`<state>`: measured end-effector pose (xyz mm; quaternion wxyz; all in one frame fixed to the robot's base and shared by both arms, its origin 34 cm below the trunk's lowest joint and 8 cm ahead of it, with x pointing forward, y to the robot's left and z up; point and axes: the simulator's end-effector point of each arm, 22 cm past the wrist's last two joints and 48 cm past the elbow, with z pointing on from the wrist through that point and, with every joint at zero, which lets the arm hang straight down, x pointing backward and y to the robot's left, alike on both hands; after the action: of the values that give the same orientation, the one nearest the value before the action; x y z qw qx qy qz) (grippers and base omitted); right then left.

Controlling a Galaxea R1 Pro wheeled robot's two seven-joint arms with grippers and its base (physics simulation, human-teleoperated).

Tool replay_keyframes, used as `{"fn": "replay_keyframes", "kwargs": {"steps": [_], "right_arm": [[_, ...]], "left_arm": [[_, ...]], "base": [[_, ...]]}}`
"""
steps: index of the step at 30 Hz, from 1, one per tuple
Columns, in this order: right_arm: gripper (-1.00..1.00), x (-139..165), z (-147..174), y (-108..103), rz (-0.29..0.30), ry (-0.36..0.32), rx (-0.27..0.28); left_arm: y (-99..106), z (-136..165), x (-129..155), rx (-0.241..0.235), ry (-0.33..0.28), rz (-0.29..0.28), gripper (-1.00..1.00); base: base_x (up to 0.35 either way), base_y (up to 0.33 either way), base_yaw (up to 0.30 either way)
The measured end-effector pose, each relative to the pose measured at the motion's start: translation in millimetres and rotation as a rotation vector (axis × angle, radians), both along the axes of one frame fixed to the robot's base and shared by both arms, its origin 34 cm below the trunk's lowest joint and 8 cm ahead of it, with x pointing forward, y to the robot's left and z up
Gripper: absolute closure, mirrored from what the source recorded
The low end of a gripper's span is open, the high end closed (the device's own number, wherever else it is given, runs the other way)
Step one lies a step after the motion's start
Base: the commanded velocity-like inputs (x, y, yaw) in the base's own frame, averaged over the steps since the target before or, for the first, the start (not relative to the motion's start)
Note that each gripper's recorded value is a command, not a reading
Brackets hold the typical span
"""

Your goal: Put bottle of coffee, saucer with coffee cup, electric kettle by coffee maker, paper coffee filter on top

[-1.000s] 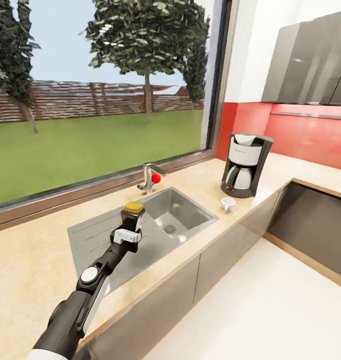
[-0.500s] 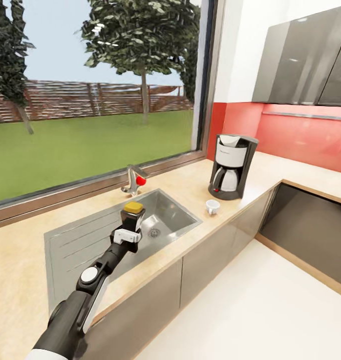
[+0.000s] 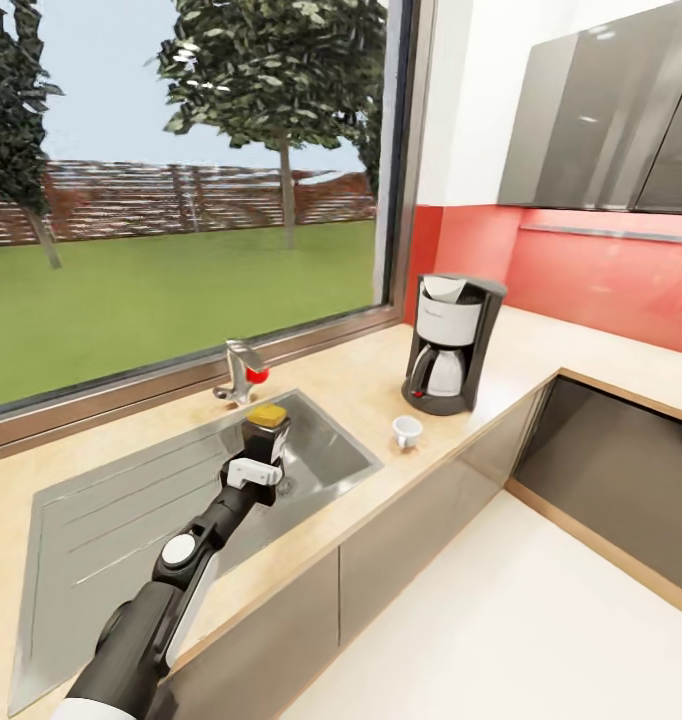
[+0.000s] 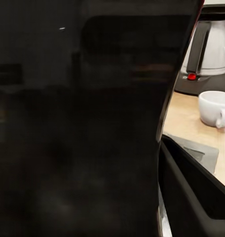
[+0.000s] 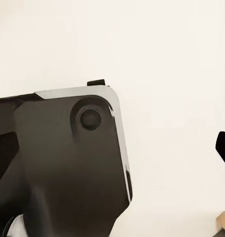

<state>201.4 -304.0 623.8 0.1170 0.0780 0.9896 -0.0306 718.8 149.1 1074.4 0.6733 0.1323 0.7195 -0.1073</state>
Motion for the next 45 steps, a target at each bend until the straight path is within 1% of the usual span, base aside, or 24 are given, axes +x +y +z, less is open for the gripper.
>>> {"fn": "replay_keyframes", "kwargs": {"steps": [8,17,24,30,34,38,41,45], "right_arm": [[-1.00,0,0,0,0.000,0.001,0.000],[-1.00,-1,0,0,-0.001,0.001,0.000],[-1.00,-1,0,0,0.000,0.002,0.000],[-1.00,-1,0,0,0.001,0.002,0.000],[-1.00,-1,0,0,0.001,0.002,0.000],[-1.00,-1,0,0,0.001,0.002,0.000],[-1.00,-1,0,0,0.001,0.002,0.000],[-1.00,-1,0,0,0.001,0.002,0.000]], "left_arm": [[0,0,0,0.000,0.001,0.000,1.00],[0,0,0,-0.001,0.001,0.000,1.00],[0,0,0,-0.001,0.001,0.000,1.00],[2,0,0,-0.001,0.000,0.004,1.00],[1,-7,-4,-0.002,0.009,0.003,1.00],[1,-9,-8,-0.005,-0.006,0.001,1.00],[0,-9,-13,-0.011,-0.036,-0.001,1.00],[-1,-12,-14,-0.011,-0.034,-0.002,1.00]], "base": [[0.237,-0.199,-0.016],[0.238,-0.197,-0.197],[0.248,-0.176,-0.025],[0.322,0.023,0.000],[0.322,0.080,0.000],[0.288,0.046,0.000],[0.050,0.004,0.000],[0.073,0.001,0.000]]}}
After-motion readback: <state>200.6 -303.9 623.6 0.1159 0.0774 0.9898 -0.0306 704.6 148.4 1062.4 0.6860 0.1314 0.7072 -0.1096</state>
